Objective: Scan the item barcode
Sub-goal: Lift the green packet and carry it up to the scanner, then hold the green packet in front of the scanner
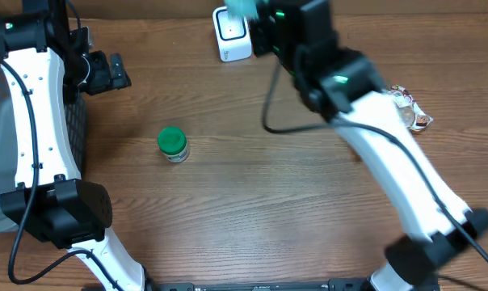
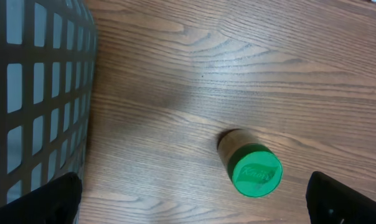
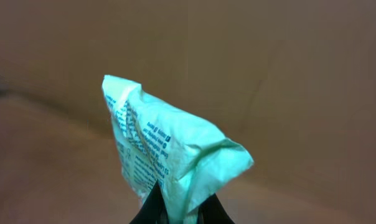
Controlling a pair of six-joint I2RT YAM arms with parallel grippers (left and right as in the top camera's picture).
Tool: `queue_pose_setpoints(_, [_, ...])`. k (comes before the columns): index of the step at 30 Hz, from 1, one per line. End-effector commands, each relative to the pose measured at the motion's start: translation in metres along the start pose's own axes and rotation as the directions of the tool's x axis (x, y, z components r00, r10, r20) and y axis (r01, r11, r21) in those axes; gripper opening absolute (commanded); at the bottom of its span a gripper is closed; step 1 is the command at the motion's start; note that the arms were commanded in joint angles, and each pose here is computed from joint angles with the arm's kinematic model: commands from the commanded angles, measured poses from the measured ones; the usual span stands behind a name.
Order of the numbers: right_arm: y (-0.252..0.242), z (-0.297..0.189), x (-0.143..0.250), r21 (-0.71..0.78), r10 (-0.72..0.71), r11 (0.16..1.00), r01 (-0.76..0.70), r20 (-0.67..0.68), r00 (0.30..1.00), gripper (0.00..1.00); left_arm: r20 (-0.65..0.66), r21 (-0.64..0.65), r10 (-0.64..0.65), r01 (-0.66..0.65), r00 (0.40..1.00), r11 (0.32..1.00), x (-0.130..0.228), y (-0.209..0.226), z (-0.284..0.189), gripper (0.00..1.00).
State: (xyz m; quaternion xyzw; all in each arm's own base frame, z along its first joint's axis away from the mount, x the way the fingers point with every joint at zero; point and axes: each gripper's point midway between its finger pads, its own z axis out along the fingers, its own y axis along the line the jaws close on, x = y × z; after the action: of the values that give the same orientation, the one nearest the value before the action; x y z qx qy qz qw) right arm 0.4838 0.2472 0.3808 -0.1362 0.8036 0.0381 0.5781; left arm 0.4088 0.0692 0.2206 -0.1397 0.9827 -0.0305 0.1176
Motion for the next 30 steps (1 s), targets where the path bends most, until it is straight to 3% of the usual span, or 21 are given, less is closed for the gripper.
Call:
queue_pose_setpoints(1, [-0.027,0.043,0.010,0.303,-0.328,0.895,0.327,-0.051,0.943,0.04,0.031,-0.003,0.024,-0.024,0.999,1.000,0.000,0.002,-0.012,1.00])
queue_pose_setpoints(6, [-0.019,0.104,0.032,0.391,-0.564,0.734,0.554,-0.102,0.819,0.04,0.030,-0.003,0.024,-0.024,0.999,1.000,0.000,0.002,-0.012,1.00])
queue_pose_setpoints(10, [-0.011,0.130,0.040,0.429,-0.607,0.700,0.571,-0.063,0.792,0.04,0.031,-0.003,0.024,-0.024,0.999,1.000,0.000,0.002,-0.012,1.00])
queue_pose_setpoints(13, [0.002,0.150,0.052,0.384,-0.692,0.654,0.652,-0.042,0.720,0.04,0.031,-0.003,0.024,-0.024,0.999,1.000,0.000,0.002,-0.012,0.99])
queue_pose_setpoints(19, [0.016,0.185,0.094,0.286,-0.846,0.483,0.827,-0.091,0.525,0.04,0.031,-0.003,0.024,-0.024,0.999,1.000,0.000,0.002,-0.012,0.99])
queue_pose_setpoints(30, [0.018,0.204,0.119,0.286,-0.846,0.485,0.826,-0.085,0.526,0.04,0.031,-0.003,0.024,-0.024,0.999,1.000,0.000,0.002,-0.012,1.00])
